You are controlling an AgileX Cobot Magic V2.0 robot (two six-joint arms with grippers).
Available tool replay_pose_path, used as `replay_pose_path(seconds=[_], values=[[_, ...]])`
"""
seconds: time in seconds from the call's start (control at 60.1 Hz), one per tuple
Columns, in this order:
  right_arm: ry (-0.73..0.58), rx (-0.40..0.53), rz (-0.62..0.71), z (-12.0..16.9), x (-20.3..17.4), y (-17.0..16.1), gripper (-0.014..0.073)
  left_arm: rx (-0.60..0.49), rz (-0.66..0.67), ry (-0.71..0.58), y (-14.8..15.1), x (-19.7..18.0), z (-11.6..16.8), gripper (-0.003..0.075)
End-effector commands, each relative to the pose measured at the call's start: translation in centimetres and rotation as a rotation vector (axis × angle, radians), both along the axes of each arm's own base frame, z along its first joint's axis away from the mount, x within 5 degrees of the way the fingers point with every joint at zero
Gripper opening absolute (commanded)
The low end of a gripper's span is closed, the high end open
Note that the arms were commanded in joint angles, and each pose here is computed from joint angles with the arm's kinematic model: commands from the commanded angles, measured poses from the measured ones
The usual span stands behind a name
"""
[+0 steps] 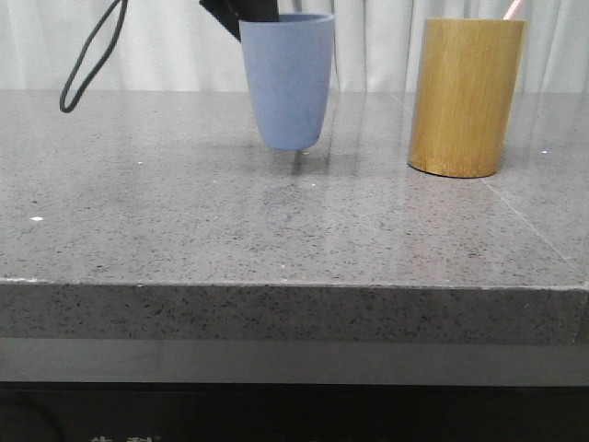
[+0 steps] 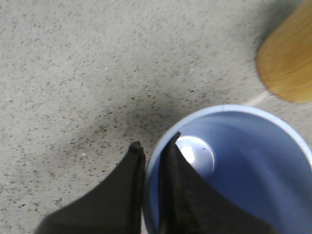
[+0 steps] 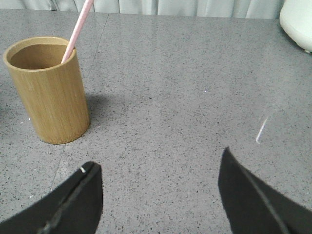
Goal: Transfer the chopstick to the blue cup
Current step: 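Grip the blue cup rim with the left gripper, slide it toward the bamboo cup, then open the left gripper and lift it away from the blue cup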
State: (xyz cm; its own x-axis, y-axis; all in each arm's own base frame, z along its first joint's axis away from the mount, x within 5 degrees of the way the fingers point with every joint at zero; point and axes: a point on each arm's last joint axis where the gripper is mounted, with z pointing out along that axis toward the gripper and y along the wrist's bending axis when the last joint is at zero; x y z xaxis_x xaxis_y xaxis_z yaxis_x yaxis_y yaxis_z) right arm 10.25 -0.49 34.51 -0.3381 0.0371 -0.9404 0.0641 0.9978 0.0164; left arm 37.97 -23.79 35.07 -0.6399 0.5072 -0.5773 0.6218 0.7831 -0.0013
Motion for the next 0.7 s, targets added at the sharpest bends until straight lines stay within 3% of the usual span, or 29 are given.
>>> replay_pose_path(seconds=[0.0, 0.366, 0.682], values=[[-0.103, -0.011, 0.009, 1.67, 0.27, 0.05, 0.0518, -0.041, 0.002, -0.112, 0.35, -0.75, 3.19, -0.0019], [-0.103, -0.011, 0.009, 1.67, 0.27, 0.05, 0.0518, 0.004, 0.005, -0.095, 0.53, -0.60, 2.60, 0.0001], [-0.103, -0.011, 0.009, 1.67, 0.27, 0.05, 0.0518, 0.001, 0.005, -0.097, 0.51, -0.59, 2.62, 0.0362]])
